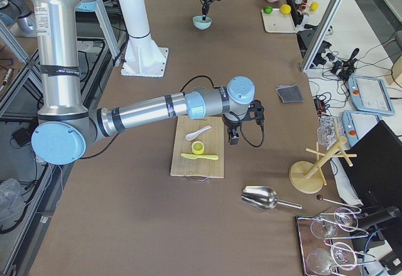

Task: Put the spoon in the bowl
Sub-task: 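Grip the bowl rim with the left gripper and drag it toward table center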

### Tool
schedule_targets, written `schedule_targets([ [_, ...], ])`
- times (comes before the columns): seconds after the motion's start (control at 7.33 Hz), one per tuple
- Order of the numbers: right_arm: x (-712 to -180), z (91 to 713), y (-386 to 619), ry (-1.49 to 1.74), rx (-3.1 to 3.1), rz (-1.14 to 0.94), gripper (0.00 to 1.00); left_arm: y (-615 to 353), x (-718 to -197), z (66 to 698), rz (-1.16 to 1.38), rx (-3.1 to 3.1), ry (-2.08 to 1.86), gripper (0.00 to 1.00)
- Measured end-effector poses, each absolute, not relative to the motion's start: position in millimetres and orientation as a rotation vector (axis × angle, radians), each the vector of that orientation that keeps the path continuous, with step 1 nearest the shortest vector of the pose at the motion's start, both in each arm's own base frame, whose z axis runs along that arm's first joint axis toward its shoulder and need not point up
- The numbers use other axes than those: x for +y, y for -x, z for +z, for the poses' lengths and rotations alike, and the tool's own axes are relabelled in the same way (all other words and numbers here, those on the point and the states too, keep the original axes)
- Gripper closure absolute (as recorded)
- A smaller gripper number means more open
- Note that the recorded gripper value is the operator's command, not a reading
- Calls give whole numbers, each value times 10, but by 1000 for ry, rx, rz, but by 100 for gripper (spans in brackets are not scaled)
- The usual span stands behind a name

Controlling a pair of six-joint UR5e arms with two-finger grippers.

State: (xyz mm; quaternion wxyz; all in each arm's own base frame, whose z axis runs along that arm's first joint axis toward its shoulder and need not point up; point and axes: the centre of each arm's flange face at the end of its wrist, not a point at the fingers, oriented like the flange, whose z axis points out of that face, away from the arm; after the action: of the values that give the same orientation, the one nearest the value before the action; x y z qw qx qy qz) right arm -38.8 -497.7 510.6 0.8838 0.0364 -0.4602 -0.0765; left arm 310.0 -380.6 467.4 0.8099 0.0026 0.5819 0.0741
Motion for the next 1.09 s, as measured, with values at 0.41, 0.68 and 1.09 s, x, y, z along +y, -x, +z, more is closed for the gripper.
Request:
schedule_targets([
  [0.41, -4929, 4925, 724, -21, -955, -122, 0, -3614, -4327, 3409, 7, 1331, 16, 100],
  [0.68, -4890, 4828, 886, -7, -937, -112, 0, -4108, -4553, 2613, -66, 1281, -7, 100],
  [1.09, -4857, 4785, 1017, 0, -929, -127, 0, -4956, -4812, 2296, -147, 1181, -108, 100],
])
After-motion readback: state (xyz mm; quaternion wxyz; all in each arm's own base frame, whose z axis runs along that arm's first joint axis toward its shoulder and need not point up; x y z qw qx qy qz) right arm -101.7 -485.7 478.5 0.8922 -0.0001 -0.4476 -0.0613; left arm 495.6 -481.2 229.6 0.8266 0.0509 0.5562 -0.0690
